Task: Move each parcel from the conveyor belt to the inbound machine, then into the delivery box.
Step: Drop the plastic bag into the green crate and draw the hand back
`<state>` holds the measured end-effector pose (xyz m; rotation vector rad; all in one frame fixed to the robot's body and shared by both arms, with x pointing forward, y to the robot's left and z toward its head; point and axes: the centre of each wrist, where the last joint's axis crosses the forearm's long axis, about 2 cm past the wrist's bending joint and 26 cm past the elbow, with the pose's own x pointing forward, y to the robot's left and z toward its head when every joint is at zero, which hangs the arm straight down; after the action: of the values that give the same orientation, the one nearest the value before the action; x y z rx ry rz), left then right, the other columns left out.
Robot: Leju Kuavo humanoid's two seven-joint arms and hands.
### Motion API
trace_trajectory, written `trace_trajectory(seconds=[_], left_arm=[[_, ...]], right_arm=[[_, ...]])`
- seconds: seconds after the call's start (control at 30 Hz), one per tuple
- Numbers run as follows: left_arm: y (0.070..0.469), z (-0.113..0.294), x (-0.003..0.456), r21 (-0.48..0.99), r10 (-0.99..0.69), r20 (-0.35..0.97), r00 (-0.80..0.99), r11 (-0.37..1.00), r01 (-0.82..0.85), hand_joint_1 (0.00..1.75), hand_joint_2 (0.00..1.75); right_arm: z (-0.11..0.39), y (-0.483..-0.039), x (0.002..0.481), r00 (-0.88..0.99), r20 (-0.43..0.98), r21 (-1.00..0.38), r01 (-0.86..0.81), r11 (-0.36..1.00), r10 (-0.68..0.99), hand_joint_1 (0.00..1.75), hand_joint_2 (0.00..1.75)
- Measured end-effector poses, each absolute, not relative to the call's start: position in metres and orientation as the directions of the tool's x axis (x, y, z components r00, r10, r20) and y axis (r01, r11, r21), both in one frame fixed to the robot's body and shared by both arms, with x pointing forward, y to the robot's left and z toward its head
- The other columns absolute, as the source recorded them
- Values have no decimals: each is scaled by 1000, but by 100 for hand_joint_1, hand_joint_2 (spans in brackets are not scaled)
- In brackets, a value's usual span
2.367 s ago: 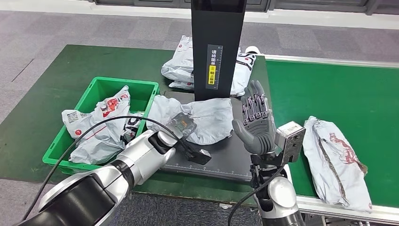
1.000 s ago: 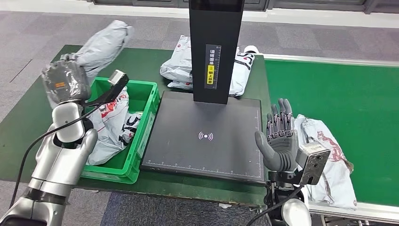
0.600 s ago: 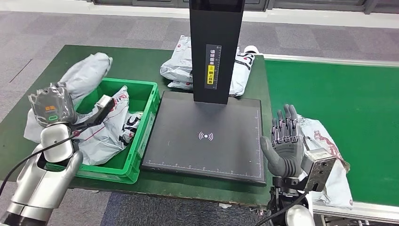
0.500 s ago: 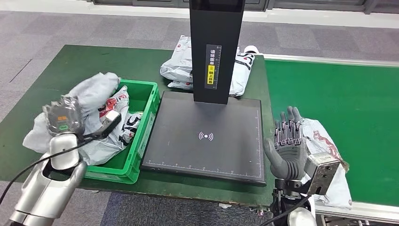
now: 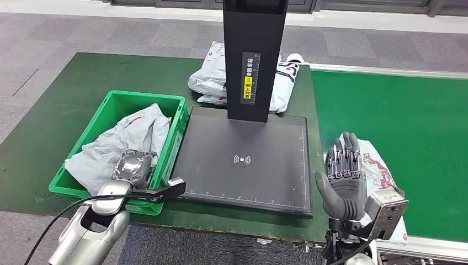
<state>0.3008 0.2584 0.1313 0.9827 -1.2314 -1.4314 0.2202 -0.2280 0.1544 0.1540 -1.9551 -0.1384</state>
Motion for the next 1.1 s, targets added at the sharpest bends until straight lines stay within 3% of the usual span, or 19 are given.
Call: trace_trajectory(seconds=[0.3,0.4,0.43,0.53,0.83,1.1], left_arm=[[251,132,300,984,-971,47,-233,5,176,171,175],[250,135,302,976,-957,134,-256,83,201,41,175],[250,137,304,971,-949,174,-262,120,209,0,131],[248,142,307,949,-922,286,-262,235,208,0,0],[235,167,324,915,-883,399,-246,401,45,0,0],[235,179,334,906,-906,368,-211,400,-137,0,0]], right_arm=[[157,-229,220,-379,909,169,-42,985,-172,0,175],[157,-230,219,-376,912,165,-36,986,-167,0,175],[157,-231,219,-374,913,163,-31,986,-162,0,175],[160,-234,216,-372,916,155,-12,988,-148,0,175],[165,-237,205,-377,917,152,27,988,-131,0,175],[165,-237,202,-370,921,147,41,988,-121,0,175]])
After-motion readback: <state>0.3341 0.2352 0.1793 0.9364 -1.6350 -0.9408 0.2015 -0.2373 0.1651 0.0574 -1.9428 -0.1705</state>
